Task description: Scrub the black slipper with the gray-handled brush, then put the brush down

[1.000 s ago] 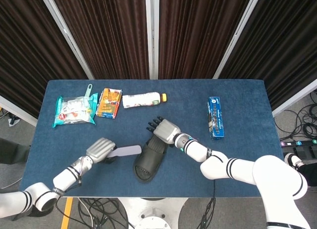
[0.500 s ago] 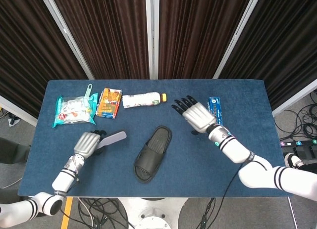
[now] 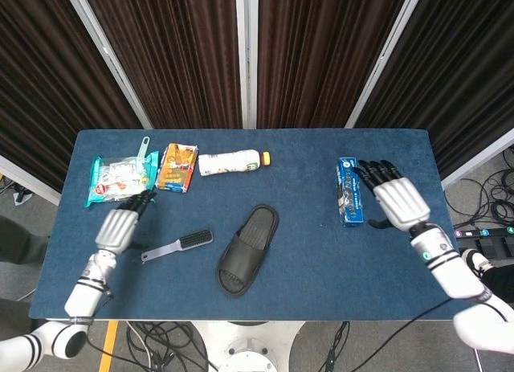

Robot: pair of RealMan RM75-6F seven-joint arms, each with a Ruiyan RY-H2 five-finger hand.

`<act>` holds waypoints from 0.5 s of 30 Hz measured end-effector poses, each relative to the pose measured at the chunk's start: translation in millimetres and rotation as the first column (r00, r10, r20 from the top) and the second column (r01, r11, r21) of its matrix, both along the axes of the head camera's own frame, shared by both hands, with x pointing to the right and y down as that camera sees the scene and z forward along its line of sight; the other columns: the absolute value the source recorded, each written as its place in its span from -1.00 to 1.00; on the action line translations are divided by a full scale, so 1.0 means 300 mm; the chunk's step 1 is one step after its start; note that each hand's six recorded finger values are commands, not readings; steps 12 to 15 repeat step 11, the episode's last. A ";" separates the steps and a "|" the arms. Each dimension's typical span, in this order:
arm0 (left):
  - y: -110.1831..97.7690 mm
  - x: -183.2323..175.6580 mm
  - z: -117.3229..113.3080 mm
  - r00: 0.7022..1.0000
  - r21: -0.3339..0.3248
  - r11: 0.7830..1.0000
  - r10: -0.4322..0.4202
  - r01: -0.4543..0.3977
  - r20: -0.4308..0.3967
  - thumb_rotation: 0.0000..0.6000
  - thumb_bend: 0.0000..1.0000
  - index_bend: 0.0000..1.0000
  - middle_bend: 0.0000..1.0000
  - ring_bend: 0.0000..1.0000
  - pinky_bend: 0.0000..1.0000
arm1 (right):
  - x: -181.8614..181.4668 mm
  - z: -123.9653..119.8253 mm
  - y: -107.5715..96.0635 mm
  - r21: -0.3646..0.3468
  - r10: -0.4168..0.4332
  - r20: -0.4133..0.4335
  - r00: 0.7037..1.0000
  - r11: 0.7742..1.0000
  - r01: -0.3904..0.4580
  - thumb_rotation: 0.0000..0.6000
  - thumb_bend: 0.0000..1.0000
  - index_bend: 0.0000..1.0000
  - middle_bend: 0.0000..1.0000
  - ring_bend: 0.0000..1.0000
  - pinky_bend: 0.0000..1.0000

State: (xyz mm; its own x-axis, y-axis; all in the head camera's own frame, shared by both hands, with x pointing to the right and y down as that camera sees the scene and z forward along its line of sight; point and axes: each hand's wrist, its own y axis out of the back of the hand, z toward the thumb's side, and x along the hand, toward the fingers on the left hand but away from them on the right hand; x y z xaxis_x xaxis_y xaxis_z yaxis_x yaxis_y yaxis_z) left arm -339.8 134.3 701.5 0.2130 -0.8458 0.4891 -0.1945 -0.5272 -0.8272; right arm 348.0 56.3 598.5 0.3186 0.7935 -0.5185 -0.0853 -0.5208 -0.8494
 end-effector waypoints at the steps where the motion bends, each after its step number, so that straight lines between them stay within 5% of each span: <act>1: -0.006 -0.043 -0.034 1.000 0.037 0.999 -0.030 0.029 0.010 1.00 -0.76 -0.68 -0.65 -0.74 -0.44 | 0.038 -0.012 0.017 0.011 0.026 -0.001 1.000 1.000 -0.026 1.00 -0.88 -1.00 -1.00 -1.00 -1.00; 7: 0.040 -0.321 -0.230 0.973 0.205 0.970 -0.167 0.133 0.158 1.00 -0.76 -0.67 -0.64 -0.74 -0.51 | 0.273 -0.088 0.160 0.090 0.199 0.013 0.980 0.976 -0.199 1.00 -0.84 -1.00 -0.97 -1.00 -1.00; 11: 0.134 -0.431 -0.329 0.947 0.239 0.953 -0.240 0.187 0.215 1.00 -0.76 -0.67 -0.64 -0.74 -0.52 | 0.376 -0.124 0.262 0.140 0.267 0.027 0.963 0.953 -0.268 1.00 -0.84 -1.00 -0.97 -1.00 -1.00; 15: 0.134 -0.431 -0.329 0.947 0.239 0.953 -0.240 0.187 0.215 1.00 -0.76 -0.67 -0.64 -0.74 -0.52 | 0.376 -0.124 0.262 0.140 0.267 0.027 0.963 0.953 -0.268 1.00 -0.84 -1.00 -0.97 -1.00 -1.00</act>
